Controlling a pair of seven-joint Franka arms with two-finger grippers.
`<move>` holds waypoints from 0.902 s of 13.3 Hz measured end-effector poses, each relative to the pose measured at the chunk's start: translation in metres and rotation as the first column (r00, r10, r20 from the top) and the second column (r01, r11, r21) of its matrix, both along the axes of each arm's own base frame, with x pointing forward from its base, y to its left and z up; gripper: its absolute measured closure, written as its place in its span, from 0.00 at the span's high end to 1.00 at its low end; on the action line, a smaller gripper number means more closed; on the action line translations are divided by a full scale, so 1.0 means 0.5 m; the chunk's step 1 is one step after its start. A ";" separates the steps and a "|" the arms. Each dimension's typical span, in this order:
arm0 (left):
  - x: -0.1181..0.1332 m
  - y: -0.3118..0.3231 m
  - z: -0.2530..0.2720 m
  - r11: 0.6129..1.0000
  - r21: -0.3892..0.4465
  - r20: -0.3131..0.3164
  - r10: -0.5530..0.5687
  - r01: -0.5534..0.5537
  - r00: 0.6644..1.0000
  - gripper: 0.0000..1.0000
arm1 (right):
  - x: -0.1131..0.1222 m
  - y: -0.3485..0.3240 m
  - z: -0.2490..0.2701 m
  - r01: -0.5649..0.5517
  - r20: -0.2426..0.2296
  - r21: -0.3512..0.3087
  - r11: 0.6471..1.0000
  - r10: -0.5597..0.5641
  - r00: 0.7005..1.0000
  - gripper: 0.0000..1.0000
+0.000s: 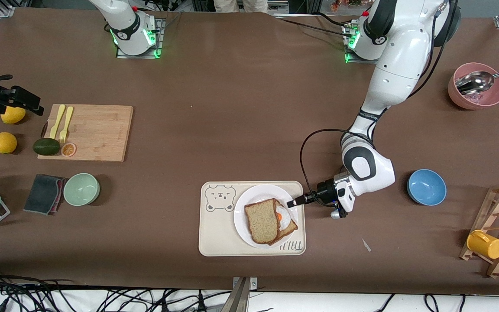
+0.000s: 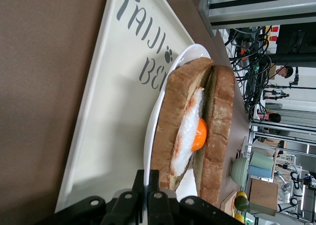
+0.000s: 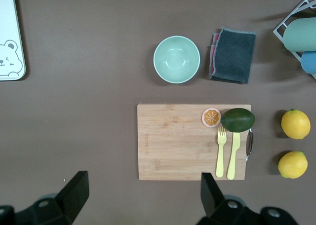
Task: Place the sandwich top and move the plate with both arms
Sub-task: 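Open the left gripper to release the plate rim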
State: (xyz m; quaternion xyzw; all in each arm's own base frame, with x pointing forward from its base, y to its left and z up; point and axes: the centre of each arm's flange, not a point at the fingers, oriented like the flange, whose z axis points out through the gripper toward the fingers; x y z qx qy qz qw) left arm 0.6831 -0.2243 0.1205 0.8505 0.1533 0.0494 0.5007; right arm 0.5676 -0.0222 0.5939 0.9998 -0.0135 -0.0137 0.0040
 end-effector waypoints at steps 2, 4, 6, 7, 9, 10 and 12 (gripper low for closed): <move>0.002 -0.001 -0.001 1.000 -0.001 0.001 0.000 0.000 1.000 0.08 | 0.000 0.000 0.000 0.001 0.000 0.000 1.000 -0.001 1.000 1.00; 0.004 -0.001 0.002 1.000 0.000 0.005 -0.002 0.002 1.000 0.16 | 0.000 0.000 0.000 0.001 -0.001 0.000 1.000 -0.001 1.000 1.00; 0.006 -0.002 0.005 1.000 0.007 0.010 -0.010 0.010 1.000 0.36 | -0.001 0.000 -0.001 0.002 -0.004 0.000 1.000 -0.002 1.000 1.00; 0.007 -0.002 0.006 1.000 0.007 0.012 -0.010 0.010 1.000 0.36 | -0.001 0.000 -0.001 0.002 -0.005 0.000 1.000 -0.002 1.000 1.00; 0.009 0.000 0.007 1.000 0.008 0.013 -0.010 0.010 1.000 0.50 | -0.001 0.000 -0.001 0.002 -0.006 0.000 1.000 -0.002 1.000 1.00; 0.011 0.003 0.009 1.000 0.017 0.018 -0.015 0.015 1.000 0.50 | -0.001 0.000 -0.001 0.002 -0.006 0.000 1.000 -0.002 1.000 1.00; 0.017 0.010 0.014 0.998 0.052 0.034 -0.048 0.046 0.998 0.52 | -0.001 0.000 -0.001 0.002 -0.007 0.000 1.000 -0.002 1.000 1.00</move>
